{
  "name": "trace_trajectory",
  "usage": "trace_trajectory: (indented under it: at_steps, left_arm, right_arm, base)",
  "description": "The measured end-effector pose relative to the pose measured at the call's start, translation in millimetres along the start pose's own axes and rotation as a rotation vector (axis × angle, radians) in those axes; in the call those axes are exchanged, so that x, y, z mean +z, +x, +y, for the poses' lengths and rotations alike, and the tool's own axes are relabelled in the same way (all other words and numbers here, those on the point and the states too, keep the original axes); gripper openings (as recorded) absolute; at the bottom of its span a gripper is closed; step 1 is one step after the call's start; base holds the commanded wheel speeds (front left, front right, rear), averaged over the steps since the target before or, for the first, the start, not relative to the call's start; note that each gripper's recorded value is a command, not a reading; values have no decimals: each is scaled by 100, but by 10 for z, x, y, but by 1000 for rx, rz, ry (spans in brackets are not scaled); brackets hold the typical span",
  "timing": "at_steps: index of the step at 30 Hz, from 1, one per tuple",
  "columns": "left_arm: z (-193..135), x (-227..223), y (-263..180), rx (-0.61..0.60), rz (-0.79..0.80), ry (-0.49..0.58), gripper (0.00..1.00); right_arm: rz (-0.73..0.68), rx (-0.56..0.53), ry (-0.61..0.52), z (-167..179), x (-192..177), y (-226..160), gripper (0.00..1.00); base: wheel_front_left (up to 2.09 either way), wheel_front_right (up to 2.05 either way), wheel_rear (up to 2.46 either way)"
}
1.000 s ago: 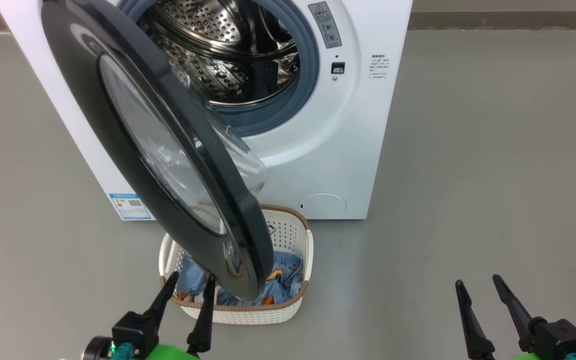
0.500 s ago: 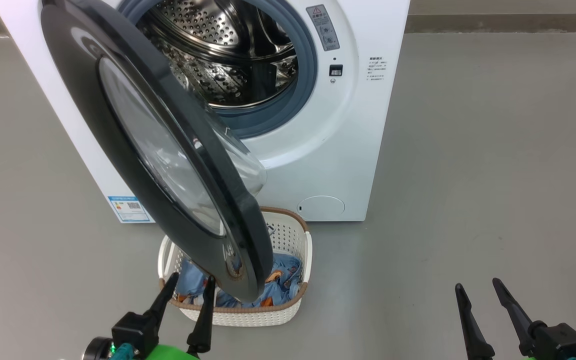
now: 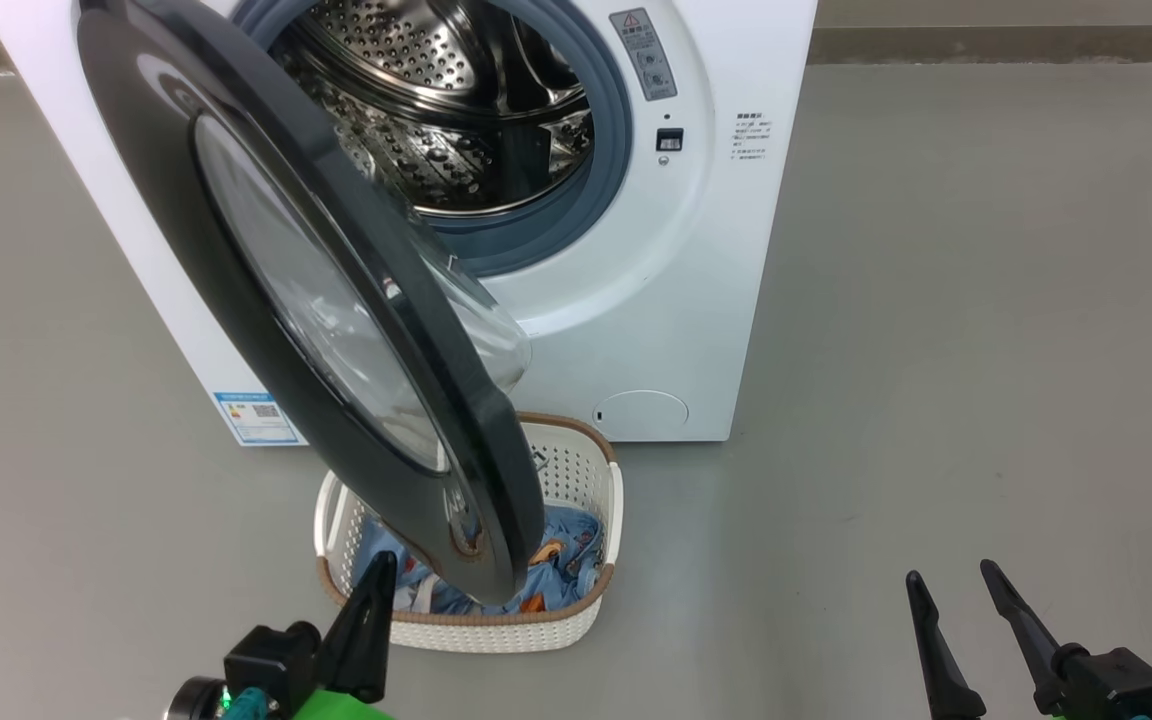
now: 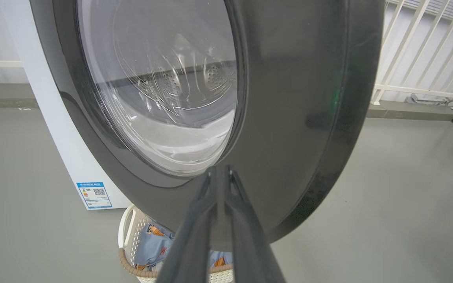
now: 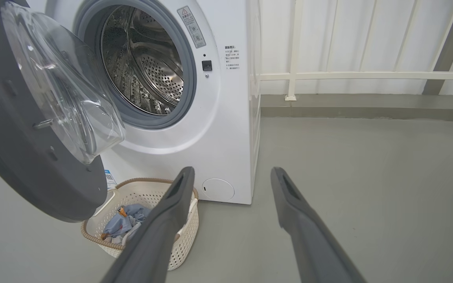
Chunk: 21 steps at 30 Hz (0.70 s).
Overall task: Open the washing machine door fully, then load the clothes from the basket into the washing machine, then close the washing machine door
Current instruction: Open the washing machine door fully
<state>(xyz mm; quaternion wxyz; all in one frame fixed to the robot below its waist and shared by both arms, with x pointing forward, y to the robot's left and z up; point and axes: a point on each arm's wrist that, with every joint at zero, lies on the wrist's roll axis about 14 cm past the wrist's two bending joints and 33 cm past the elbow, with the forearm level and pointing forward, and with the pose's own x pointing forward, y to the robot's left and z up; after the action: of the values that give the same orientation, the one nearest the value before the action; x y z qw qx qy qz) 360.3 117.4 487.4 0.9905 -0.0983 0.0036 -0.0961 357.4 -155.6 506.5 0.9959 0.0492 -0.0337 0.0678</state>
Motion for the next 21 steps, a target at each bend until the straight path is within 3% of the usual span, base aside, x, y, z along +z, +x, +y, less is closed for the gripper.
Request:
trace_trajectory:
  at_steps: [13,17,21]
  left_arm:
    - [142,61,14,65,-20,-22,0]
    - [230,381,112,98,-114,-2,0]
    - [285,973,229,116,-280,72,0]
  right_arm:
    - [12,4,1,14,-38,5,100]
    - [14,9,2,30,-43,11,100]
    - [15,16,3,54,-48,14,100]
  base:
    - [0,0,0]
    - [0,0,0]
    - [0,0,0]
